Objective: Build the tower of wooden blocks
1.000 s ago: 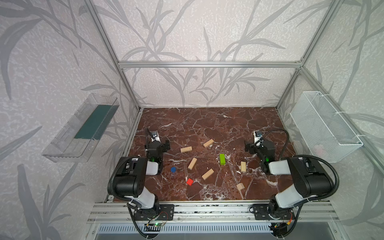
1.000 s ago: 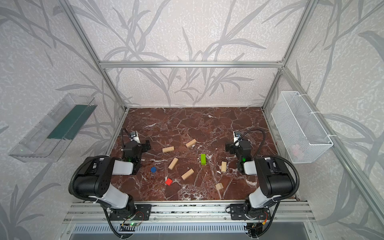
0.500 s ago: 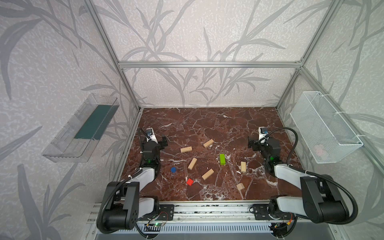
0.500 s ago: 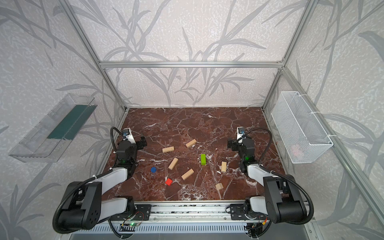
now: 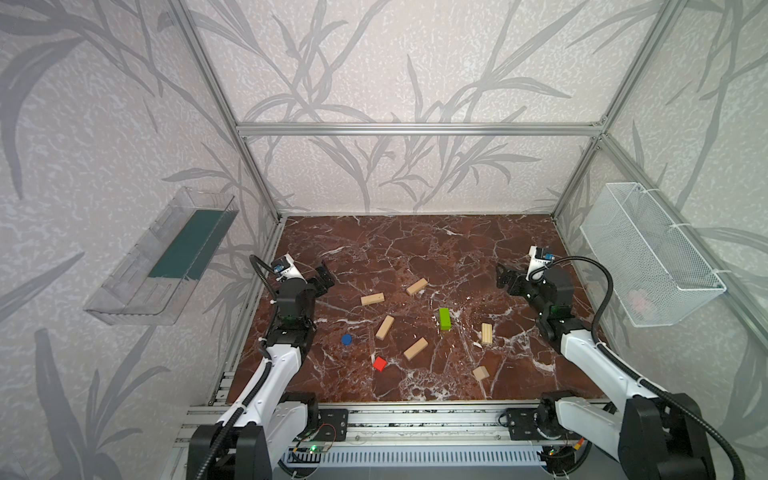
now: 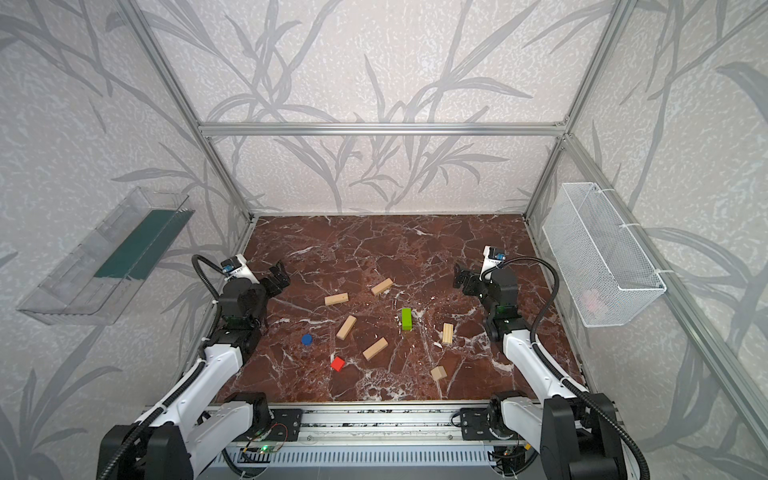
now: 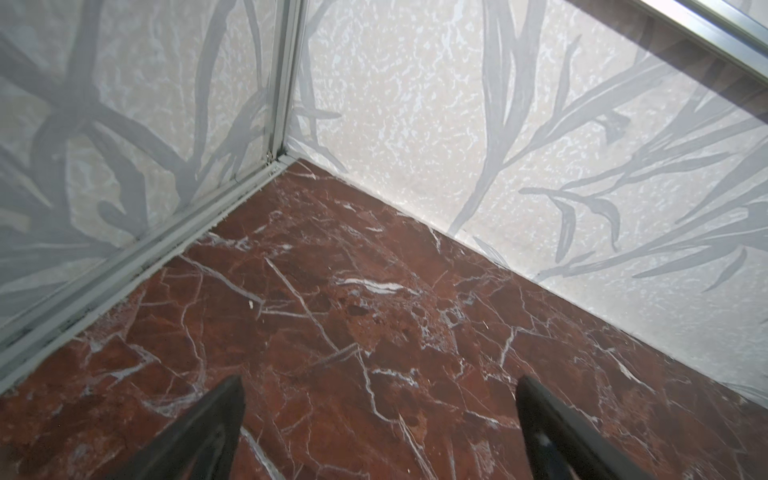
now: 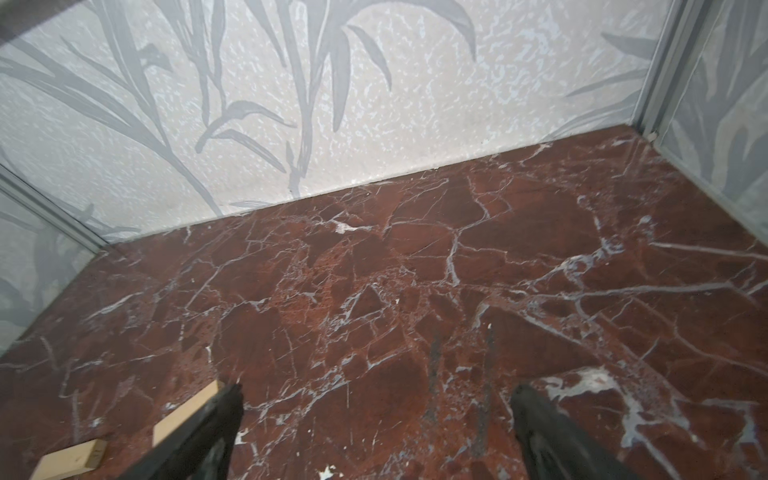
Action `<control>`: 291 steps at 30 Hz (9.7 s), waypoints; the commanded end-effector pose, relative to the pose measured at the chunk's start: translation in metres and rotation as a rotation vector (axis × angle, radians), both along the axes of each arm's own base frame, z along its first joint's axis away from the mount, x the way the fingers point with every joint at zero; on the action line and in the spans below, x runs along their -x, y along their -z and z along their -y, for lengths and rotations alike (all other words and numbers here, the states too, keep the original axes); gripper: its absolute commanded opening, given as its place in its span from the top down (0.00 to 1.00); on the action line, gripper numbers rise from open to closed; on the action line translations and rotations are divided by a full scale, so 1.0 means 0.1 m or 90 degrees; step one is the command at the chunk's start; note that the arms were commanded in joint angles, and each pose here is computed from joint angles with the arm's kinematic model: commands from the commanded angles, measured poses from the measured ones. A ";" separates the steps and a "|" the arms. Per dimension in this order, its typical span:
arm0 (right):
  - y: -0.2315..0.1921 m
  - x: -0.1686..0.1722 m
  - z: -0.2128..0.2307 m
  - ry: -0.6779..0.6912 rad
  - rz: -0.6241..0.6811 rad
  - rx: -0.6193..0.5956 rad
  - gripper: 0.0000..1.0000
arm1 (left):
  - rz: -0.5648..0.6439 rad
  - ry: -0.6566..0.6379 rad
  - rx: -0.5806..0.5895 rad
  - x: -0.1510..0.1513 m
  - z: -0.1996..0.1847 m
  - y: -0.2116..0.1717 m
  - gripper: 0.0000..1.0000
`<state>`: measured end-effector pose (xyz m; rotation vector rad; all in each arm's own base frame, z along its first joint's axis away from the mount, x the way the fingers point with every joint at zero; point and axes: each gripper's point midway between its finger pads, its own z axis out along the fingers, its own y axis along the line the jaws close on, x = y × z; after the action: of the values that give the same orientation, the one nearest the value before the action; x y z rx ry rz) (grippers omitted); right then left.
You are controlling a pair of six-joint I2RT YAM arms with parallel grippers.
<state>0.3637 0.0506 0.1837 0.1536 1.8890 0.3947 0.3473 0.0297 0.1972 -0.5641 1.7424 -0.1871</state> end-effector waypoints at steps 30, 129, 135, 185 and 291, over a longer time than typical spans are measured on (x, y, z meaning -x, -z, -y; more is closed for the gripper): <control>0.48 0.70 -1.40 -0.160 -0.344 0.063 0.01 | -0.213 0.218 0.159 0.68 0.90 0.31 0.01; 1.52 0.18 -2.49 -0.155 -0.519 0.210 0.81 | -0.350 0.333 0.172 0.70 1.72 0.64 0.01; 1.55 0.36 -2.40 -0.115 -0.525 0.198 0.81 | -0.355 0.332 0.172 0.72 1.72 0.67 0.01; 0.77 0.54 -2.40 -0.247 -0.395 0.147 0.41 | -0.430 0.358 0.137 0.86 1.81 0.84 0.26; 0.67 0.81 -2.00 -0.373 -0.137 0.091 0.12 | -0.574 0.412 0.113 0.36 2.86 1.62 0.81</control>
<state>0.2827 0.2511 0.1078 -0.4930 2.1822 0.6296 0.3090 -0.2591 0.0294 -0.1438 2.8061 -0.5980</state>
